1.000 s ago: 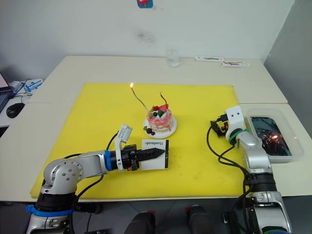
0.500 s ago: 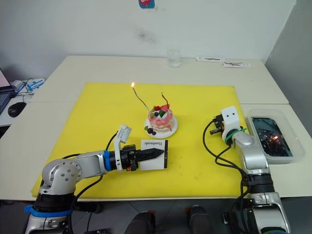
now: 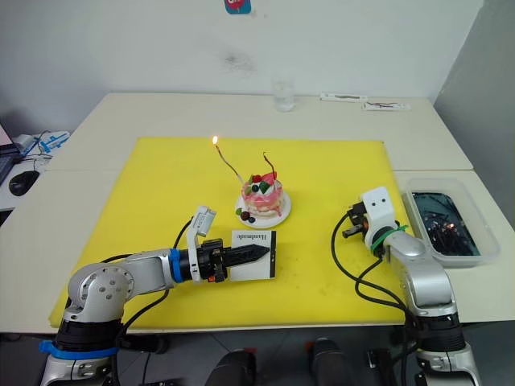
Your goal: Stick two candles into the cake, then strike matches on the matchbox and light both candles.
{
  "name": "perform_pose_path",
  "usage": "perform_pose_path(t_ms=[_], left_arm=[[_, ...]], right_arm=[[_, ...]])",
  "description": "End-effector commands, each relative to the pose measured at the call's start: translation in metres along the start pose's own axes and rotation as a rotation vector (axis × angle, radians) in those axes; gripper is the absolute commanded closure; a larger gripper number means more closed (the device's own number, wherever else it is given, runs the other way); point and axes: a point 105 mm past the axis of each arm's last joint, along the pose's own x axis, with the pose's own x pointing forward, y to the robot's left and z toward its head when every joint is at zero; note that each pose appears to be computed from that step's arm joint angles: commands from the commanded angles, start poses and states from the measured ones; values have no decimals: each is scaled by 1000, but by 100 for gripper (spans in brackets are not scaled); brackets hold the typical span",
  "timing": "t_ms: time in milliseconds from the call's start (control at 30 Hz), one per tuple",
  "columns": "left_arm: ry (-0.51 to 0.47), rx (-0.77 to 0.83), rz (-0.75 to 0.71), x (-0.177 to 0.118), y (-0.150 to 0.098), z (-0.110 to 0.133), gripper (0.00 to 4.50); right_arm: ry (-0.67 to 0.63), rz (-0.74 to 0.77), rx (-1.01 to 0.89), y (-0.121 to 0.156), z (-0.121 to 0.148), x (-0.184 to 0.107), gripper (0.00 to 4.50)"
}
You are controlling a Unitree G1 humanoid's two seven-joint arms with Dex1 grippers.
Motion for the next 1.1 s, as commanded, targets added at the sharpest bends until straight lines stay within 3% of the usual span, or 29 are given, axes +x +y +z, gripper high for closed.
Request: perform_pose_path(t_ms=[33, 167, 267, 833, 933, 1100], left_arm=[[-16, 39, -20, 0, -6, 8, 450], [-12, 42, -18, -1, -6, 9, 450], [-11, 42, -16, -2, -6, 8, 450], [-10, 40, -14, -2, -6, 8, 450], [-10, 40, -14, -2, -6, 8, 450], [-12, 40, -12, -1, -6, 8, 450]], right_arm=[[-47, -7, -6, 0, 4, 0, 428], [-70, -18, -29, -1, 4, 0, 324], [-87, -9, -41, 1, 4, -3, 219], [-64, -70, 72, -1, -5, -7, 219], [-47, -96, 75, -5, -8, -4, 278], [-29, -103, 77, -5, -11, -4, 448]])
